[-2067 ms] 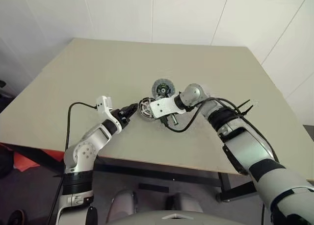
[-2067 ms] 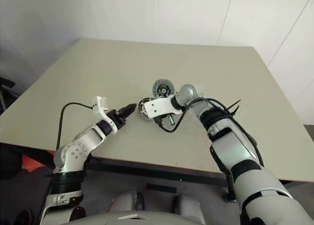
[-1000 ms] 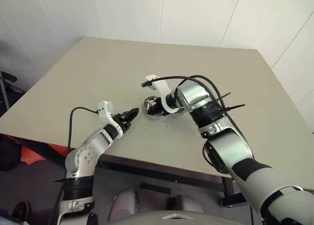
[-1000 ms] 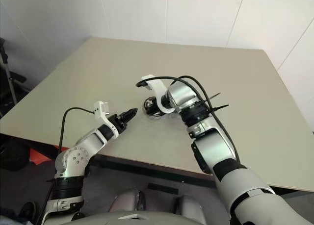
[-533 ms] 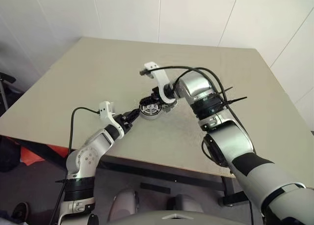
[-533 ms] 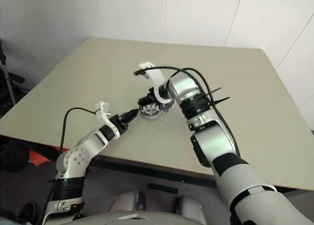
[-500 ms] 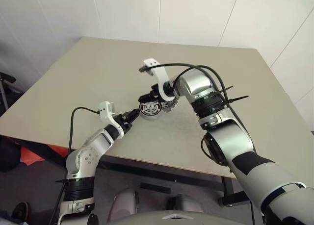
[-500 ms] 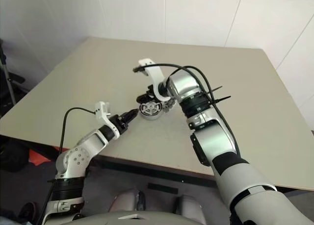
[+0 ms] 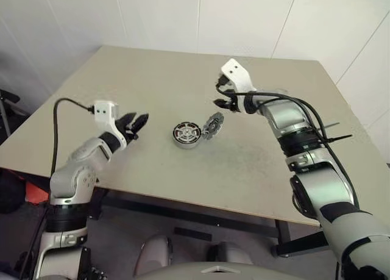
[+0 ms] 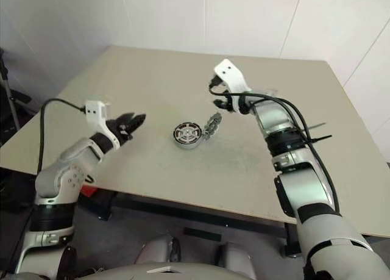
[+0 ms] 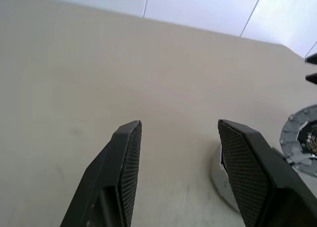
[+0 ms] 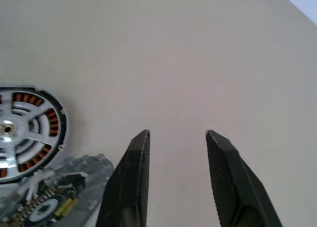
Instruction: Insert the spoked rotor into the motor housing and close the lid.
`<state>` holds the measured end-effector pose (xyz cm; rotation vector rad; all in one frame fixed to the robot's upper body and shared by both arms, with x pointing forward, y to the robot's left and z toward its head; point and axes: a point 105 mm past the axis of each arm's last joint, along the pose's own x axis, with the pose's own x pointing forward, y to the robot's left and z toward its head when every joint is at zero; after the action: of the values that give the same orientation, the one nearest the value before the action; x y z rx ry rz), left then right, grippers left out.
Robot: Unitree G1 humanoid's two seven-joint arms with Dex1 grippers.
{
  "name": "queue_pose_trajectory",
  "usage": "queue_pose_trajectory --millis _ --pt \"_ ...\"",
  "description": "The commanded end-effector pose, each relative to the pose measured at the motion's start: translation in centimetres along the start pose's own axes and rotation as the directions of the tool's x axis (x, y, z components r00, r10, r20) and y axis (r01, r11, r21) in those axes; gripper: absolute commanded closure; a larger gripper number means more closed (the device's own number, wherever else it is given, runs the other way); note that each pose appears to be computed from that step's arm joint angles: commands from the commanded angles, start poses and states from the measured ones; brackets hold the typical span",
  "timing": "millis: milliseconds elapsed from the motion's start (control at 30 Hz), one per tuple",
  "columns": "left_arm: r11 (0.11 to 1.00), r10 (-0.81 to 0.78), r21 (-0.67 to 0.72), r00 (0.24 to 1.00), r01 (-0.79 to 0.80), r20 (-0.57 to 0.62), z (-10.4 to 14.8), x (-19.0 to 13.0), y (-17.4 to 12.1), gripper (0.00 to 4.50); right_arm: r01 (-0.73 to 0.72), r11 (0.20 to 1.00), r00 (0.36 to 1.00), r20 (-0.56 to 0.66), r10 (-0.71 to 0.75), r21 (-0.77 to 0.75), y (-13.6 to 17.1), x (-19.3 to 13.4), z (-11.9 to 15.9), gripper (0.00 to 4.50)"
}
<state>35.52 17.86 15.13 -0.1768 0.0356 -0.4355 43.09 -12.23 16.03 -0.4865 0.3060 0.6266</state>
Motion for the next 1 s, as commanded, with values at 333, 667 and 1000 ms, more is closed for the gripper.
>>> queue_pose_trajectory --millis 333,667,1000 --pt "0.999 -0.035 0.010 0.999 0.035 -0.040 -1.6 0.4 -0.2 1.90 -0.103 0.990 0.993 -0.065 0.097 -0.095 3.9 -2.4 -3.6 4.26" --pt "1.000 -0.019 0.014 0.999 0.019 -0.049 -1.9 0.3 -0.3 1.90 -0.247 0.964 0.968 0.028 0.251 -0.100 7.4 -2.8 0.1 4.26" --pt "1.000 0.005 0.019 0.999 -0.004 -0.033 -1.4 0.1 0.1 1.90 -0.321 0.938 0.941 0.063 0.331 -0.133 10.8 -1.0 2.2 4.26"
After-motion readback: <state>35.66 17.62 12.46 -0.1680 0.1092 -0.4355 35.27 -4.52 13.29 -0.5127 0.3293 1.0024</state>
